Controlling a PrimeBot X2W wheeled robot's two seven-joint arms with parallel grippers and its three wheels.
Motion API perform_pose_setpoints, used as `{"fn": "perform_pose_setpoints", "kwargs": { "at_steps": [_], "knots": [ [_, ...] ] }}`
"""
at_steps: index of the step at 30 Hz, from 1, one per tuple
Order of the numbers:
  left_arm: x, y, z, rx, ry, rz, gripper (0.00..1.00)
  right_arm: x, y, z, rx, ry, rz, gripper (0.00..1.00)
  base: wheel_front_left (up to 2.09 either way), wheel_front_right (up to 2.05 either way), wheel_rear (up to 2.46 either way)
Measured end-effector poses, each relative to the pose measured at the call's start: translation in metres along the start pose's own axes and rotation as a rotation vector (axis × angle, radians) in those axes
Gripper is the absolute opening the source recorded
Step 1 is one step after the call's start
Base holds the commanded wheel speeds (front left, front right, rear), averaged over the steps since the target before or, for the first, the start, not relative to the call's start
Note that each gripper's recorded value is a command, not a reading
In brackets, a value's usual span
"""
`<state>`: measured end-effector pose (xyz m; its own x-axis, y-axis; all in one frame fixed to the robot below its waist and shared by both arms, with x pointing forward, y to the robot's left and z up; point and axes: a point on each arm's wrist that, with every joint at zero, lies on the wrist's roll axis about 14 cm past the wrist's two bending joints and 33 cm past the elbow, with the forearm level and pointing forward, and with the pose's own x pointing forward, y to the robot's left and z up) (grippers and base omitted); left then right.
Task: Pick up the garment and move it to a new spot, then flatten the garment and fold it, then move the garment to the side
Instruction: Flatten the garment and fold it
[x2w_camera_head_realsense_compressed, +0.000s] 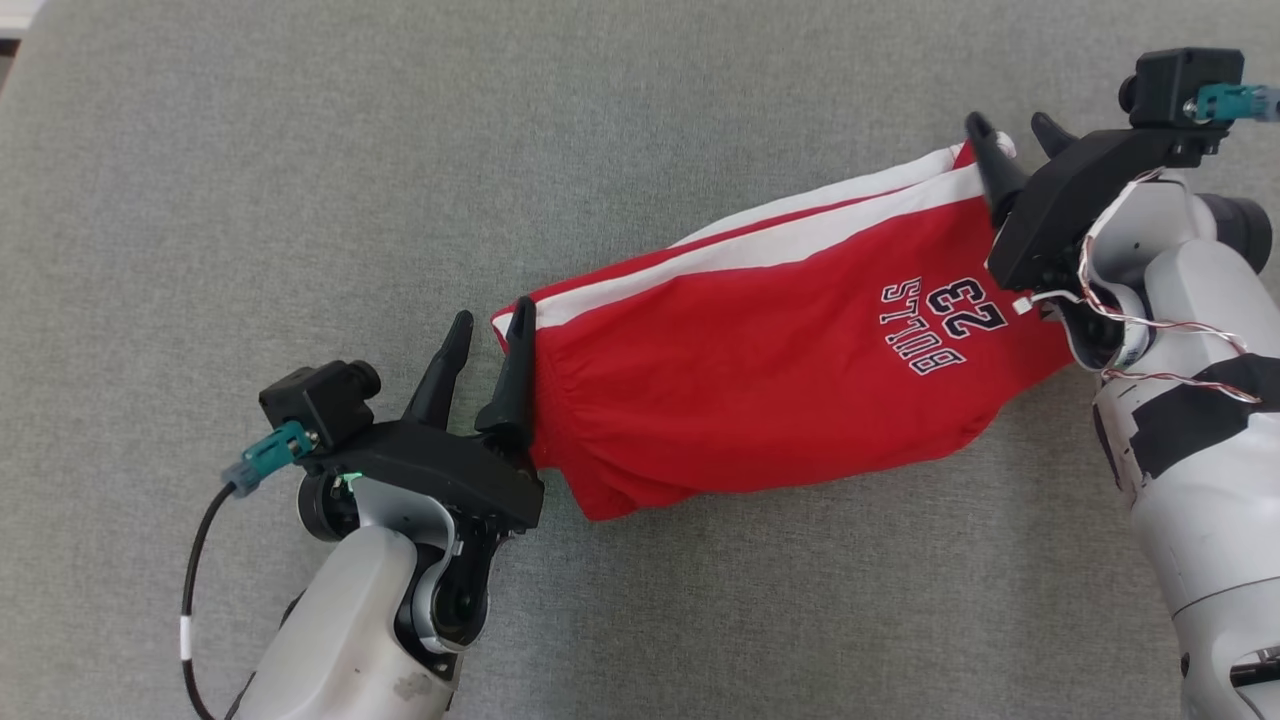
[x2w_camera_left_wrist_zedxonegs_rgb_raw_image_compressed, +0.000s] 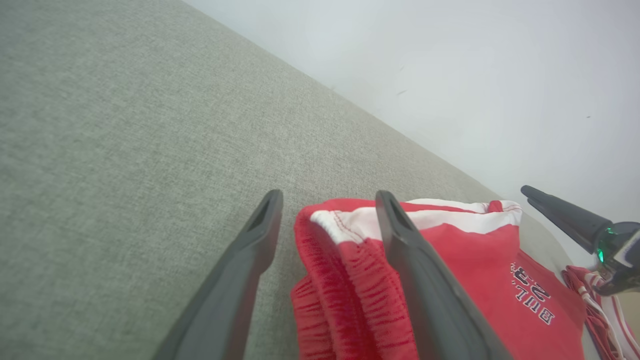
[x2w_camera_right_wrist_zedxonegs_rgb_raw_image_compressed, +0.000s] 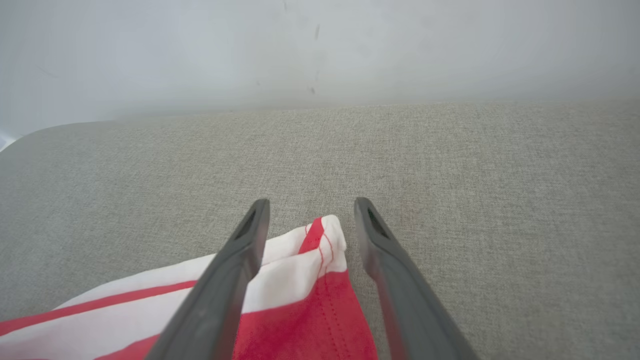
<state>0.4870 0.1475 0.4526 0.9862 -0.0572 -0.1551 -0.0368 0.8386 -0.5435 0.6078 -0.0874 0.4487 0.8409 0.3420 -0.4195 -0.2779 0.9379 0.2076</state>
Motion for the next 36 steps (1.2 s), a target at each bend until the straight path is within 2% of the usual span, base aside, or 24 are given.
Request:
{"fn": "perform_pose_setpoints", "kwargs": {
  "at_steps": [7,9,12,17,20,24,36],
  "knots": [
    [-0.011,0.001,0.030,0.084,-0.111,-0.025,1.00,-0.013,0.012,0.010,0.037,-0.021,0.025,1.00,0.00,0.00,0.00],
    [-0.020,0.008,0.042,0.132,-0.148,-0.011,1.00,-0.021,0.014,0.010,0.059,-0.015,0.032,1.00,0.00,0.00,0.00],
    [-0.036,0.007,0.073,0.294,-0.249,-0.013,1.00,-0.034,0.008,0.003,0.073,0.009,0.022,1.00,0.00,0.00,0.00],
    [-0.074,0.012,0.082,0.400,-0.316,0.023,1.00,-0.057,-0.006,-0.007,0.082,0.027,-0.013,1.00,0.00,0.00,0.00],
    [-0.092,0.013,0.091,0.423,-0.360,0.042,1.00,-0.066,-0.013,-0.015,0.090,0.041,-0.031,1.00,0.00,0.00,0.00],
    [-0.113,0.030,0.091,0.424,-0.368,0.102,1.00,-0.068,-0.019,-0.022,0.101,0.055,-0.048,1.00,0.00,0.00,0.00],
    [-0.144,0.066,0.063,0.397,-0.275,0.201,1.00,-0.046,-0.022,-0.060,0.151,0.174,-0.071,1.00,0.00,0.00,0.00]
  ]
}}
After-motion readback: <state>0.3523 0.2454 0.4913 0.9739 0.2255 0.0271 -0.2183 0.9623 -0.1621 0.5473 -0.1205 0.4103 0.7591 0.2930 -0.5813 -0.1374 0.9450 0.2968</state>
